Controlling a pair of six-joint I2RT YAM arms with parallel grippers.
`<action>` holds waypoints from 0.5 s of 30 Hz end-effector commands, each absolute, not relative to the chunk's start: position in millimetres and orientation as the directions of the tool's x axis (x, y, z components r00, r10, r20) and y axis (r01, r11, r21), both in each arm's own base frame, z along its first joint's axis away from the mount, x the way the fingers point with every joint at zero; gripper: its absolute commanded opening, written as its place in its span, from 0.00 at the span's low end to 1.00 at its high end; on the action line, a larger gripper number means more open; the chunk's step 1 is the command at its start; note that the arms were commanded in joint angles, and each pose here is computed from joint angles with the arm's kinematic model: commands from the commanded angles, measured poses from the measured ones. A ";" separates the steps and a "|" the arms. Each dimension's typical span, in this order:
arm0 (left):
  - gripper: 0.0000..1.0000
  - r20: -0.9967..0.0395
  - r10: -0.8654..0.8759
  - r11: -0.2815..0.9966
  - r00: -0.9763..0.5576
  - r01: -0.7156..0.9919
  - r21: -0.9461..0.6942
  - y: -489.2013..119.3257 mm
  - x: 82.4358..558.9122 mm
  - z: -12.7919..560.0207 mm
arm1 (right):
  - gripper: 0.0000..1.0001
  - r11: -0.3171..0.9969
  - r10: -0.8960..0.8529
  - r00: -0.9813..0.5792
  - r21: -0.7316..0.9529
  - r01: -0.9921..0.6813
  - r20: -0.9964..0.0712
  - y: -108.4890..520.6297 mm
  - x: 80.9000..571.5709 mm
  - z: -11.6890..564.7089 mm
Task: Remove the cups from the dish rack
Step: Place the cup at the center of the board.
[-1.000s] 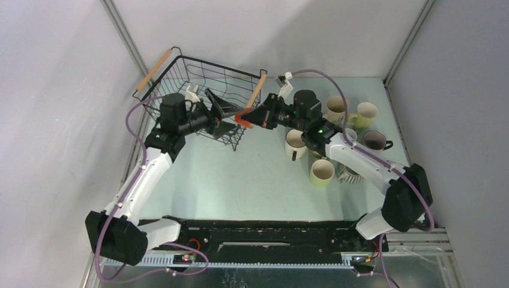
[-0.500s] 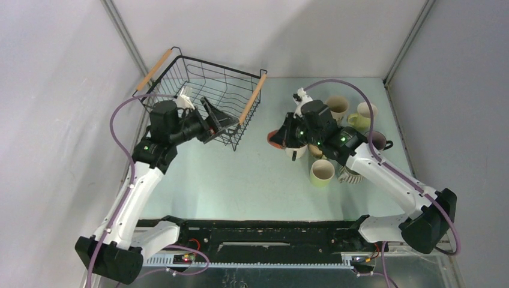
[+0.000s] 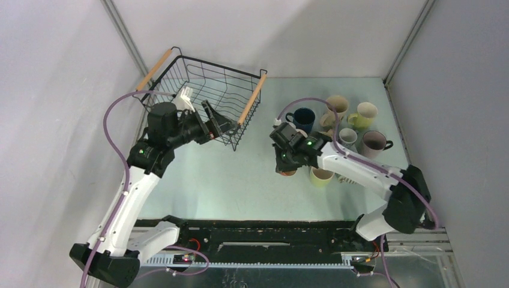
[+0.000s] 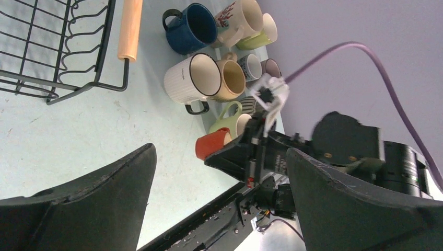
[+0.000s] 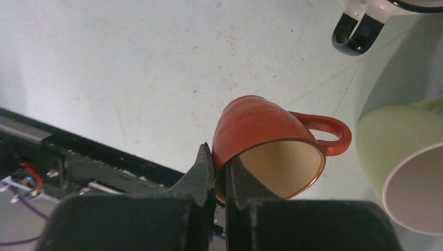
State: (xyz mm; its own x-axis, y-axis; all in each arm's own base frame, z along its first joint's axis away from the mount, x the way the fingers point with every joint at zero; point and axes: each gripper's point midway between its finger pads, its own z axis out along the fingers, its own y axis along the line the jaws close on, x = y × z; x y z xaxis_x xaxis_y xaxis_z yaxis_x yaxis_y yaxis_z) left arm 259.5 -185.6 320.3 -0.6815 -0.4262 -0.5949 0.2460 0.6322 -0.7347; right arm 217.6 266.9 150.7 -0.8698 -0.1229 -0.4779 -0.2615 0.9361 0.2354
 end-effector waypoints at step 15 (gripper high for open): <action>1.00 -0.662 -0.403 0.658 -0.632 0.303 -0.689 -181.2 257.8 338.0 | 0.00 0.973 -0.229 -0.904 -0.082 -0.214 -0.360 236.4 231.7 56.7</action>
State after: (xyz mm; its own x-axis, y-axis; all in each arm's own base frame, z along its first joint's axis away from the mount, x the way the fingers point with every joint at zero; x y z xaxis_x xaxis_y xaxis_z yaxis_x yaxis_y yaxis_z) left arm 259.0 -181.4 313.4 -0.6805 -0.4085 -0.6083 0.2393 0.6608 -0.7114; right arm 225.1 246.1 59.6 -0.9182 -0.2103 -0.3356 -0.2182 0.9758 -0.0145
